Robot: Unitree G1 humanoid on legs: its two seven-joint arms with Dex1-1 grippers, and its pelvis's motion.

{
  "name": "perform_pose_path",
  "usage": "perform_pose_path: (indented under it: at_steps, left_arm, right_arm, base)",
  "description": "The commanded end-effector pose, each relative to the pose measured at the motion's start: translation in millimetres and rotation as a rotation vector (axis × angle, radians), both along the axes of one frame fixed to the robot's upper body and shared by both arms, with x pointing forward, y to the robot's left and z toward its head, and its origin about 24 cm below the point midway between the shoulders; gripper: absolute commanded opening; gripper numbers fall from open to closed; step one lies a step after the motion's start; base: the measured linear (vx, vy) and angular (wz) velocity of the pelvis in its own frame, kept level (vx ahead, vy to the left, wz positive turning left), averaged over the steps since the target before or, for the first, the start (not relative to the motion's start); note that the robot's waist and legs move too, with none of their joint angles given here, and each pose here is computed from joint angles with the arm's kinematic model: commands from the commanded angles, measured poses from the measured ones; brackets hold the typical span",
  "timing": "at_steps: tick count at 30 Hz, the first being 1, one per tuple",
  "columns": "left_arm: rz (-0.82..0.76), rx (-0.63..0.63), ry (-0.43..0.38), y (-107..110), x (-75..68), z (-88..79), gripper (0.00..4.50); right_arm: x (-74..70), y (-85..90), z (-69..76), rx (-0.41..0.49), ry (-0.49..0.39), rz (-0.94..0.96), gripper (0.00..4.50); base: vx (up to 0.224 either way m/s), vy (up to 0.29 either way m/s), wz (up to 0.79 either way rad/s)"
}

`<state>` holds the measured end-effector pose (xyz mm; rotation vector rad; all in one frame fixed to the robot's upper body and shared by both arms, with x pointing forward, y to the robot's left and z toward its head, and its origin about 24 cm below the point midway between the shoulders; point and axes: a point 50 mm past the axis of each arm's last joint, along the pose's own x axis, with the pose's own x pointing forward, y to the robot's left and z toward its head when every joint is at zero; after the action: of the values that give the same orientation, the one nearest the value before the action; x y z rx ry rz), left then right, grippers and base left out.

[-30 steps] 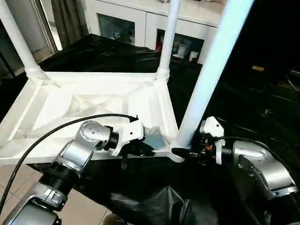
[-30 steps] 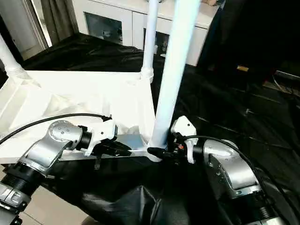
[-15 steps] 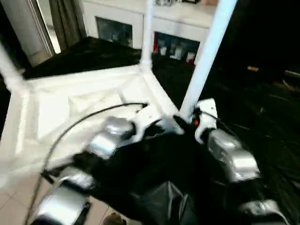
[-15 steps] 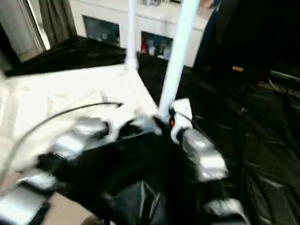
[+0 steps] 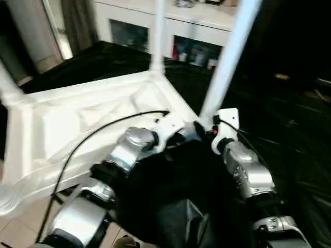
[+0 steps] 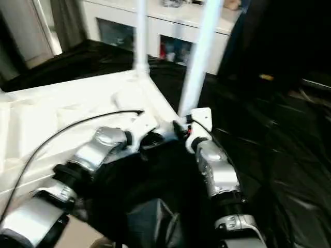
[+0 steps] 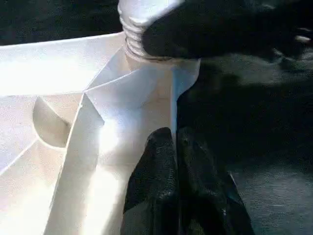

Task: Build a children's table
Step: Rotate leg to tighten

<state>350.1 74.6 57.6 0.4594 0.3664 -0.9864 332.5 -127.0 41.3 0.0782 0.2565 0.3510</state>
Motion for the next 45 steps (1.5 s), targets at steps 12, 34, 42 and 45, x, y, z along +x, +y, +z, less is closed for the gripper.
perform_pose_path:
  at_steps: [12,34,42,45]
  left_arm:
    - [-0.364,-0.004,0.038,24.0,-30.3,4.0,0.0]
    - [-0.43,-0.029,0.093,36.3,-46.1,6.6,0.0]
    - [-0.421,-0.024,0.096,37.7,-46.3,5.8,0.0]
    - [-0.404,-0.025,0.086,36.0,-44.5,5.4,0.0]
  right_arm:
    - [-34.8,-28.7,18.7,-0.124,-0.04,0.602,3.69]
    - [-51.6,-29.5,17.3,-0.171,0.02,0.81,3.08]
    - [-52.8,-29.2,11.4,-0.162,0.037,0.784,2.75]
    - [-47.6,-30.1,5.7,-0.165,0.051,0.698,2.74]
  base:
    - [0.0,0.0,0.0]
    - [0.0,0.0,0.0]
    - [0.0,0.0,0.0]
    - [0.0,0.0,0.0]
